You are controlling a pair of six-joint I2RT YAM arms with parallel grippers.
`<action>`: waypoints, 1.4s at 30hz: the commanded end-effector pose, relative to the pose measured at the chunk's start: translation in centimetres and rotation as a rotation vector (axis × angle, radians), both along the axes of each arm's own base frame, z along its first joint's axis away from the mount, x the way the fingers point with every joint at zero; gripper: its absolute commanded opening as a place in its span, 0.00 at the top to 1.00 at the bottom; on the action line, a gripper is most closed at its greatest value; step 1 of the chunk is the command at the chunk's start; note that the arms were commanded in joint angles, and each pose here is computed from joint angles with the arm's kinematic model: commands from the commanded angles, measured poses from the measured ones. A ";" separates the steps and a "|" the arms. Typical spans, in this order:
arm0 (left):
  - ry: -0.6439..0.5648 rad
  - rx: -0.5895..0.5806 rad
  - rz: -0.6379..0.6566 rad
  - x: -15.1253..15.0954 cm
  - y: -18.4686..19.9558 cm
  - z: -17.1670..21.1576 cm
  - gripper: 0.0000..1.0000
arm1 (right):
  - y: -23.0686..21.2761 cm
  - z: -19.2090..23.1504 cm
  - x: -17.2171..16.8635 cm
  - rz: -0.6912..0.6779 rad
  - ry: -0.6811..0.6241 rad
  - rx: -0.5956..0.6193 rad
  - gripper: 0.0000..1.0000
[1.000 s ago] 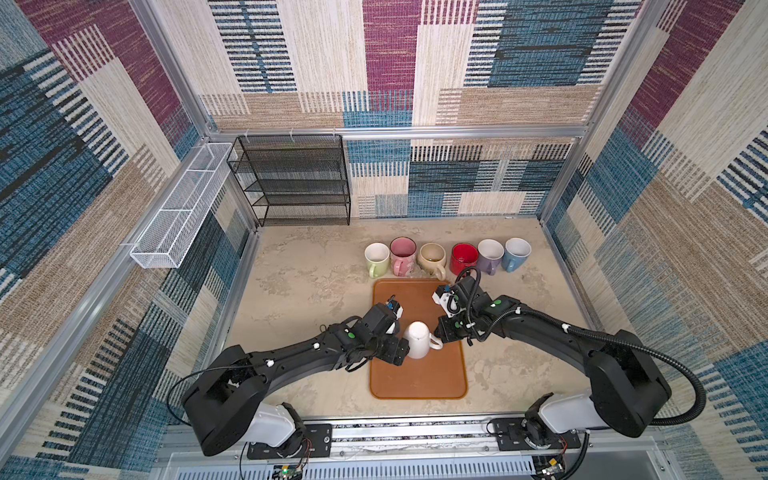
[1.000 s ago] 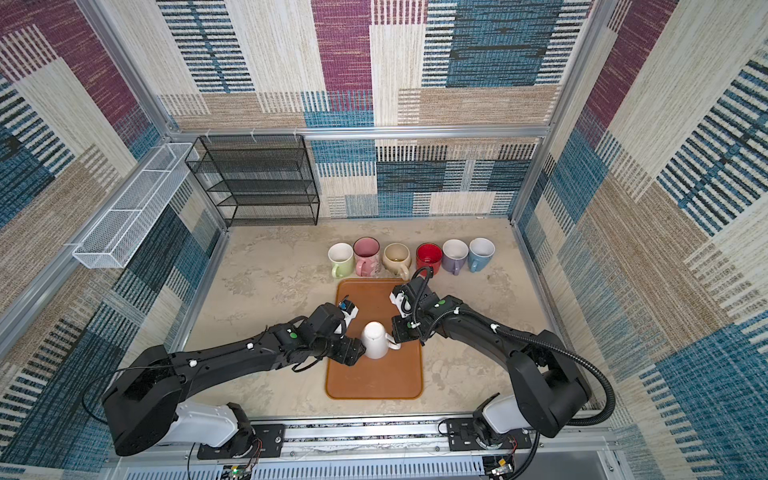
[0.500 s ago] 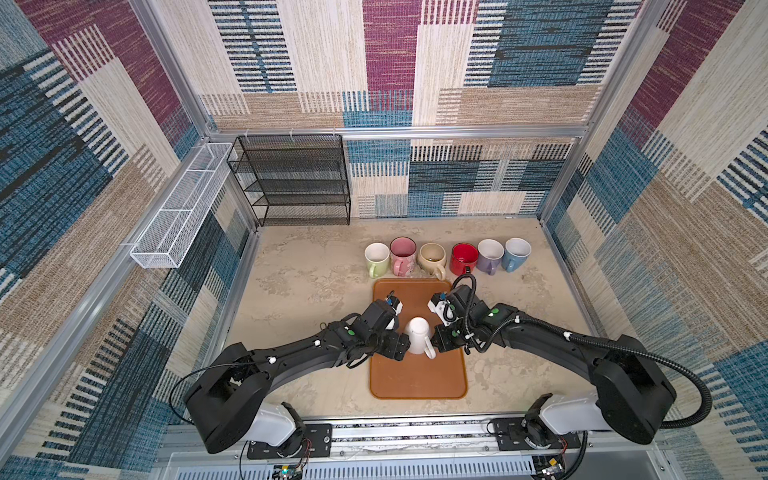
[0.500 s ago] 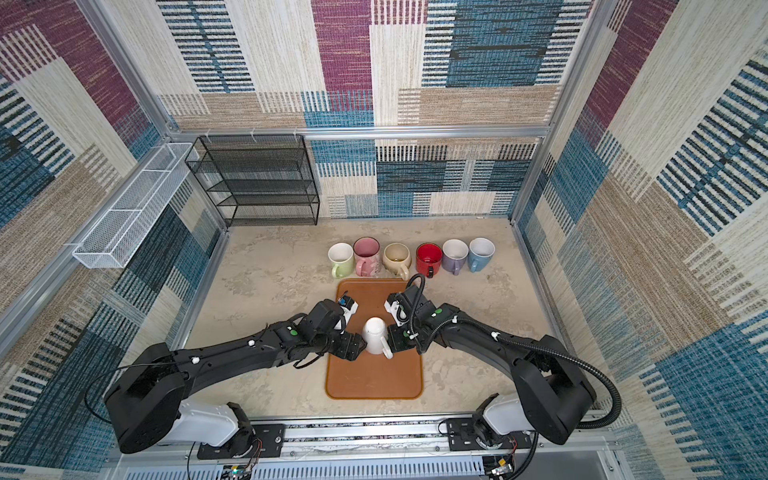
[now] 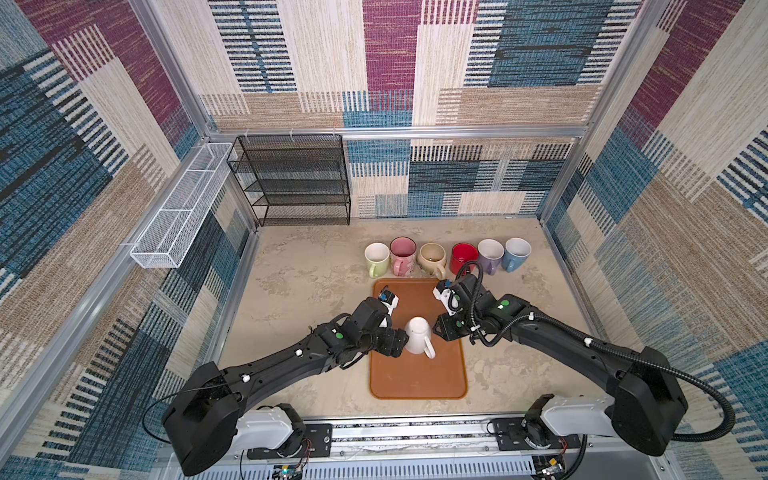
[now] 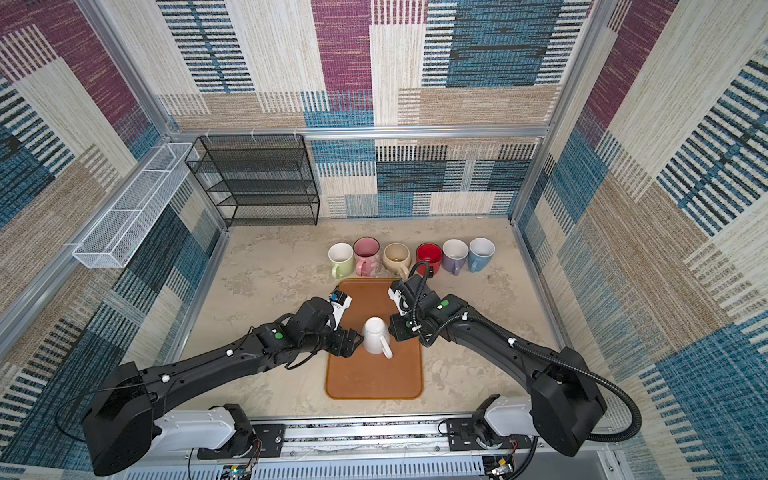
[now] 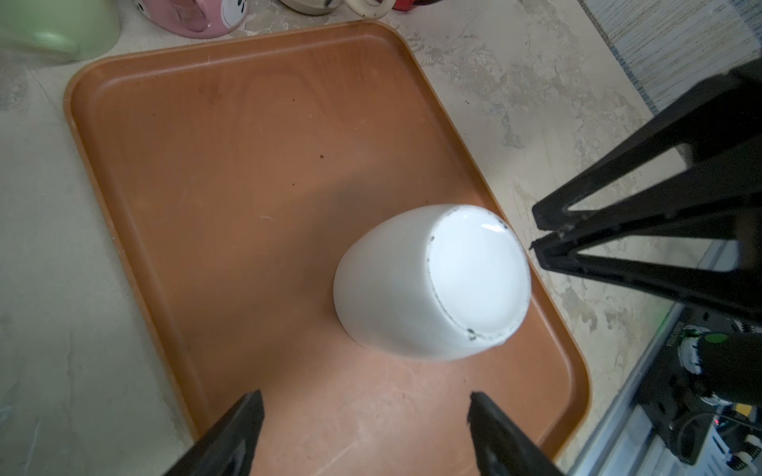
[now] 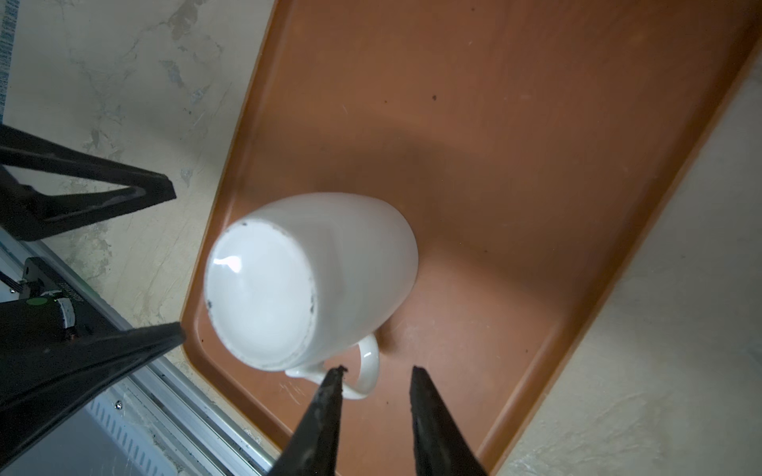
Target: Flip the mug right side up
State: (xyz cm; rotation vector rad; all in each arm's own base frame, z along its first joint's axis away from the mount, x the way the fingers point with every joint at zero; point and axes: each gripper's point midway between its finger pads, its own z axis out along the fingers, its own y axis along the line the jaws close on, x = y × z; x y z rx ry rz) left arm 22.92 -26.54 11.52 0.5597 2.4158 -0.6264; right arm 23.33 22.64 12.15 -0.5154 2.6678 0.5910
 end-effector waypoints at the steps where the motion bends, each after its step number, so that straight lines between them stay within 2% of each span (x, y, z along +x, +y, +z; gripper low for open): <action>1: 0.003 0.015 0.013 -0.4 0.8 0.0 0.16 | -0.8 0.9 0.1 0.029 -0.050 -0.057 0.60; 4: -0.003 0.001 0.018 -0.6 1.1 0.5 0.16 | -0.2 1.6 -0.1 0.073 -0.082 -0.077 0.54; 7: -0.006 -0.003 0.022 -0.9 1.5 0.8 0.16 | 0.2 1.5 -0.4 0.108 -0.081 -0.099 0.52; 19: -0.020 -0.007 0.049 -1.7 3.0 1.0 0.16 | 2.2 -0.3 -2.2 0.136 -0.027 -0.129 0.52; 28: -0.012 -0.014 0.049 -1.9 3.0 0.7 0.16 | 2.8 -2.5 -2.3 0.112 0.007 -0.172 0.57; 42: -0.018 -0.008 0.063 -2.3 3.8 0.2 0.16 | 2.9 -3.8 -1.5 0.086 0.025 -0.236 0.75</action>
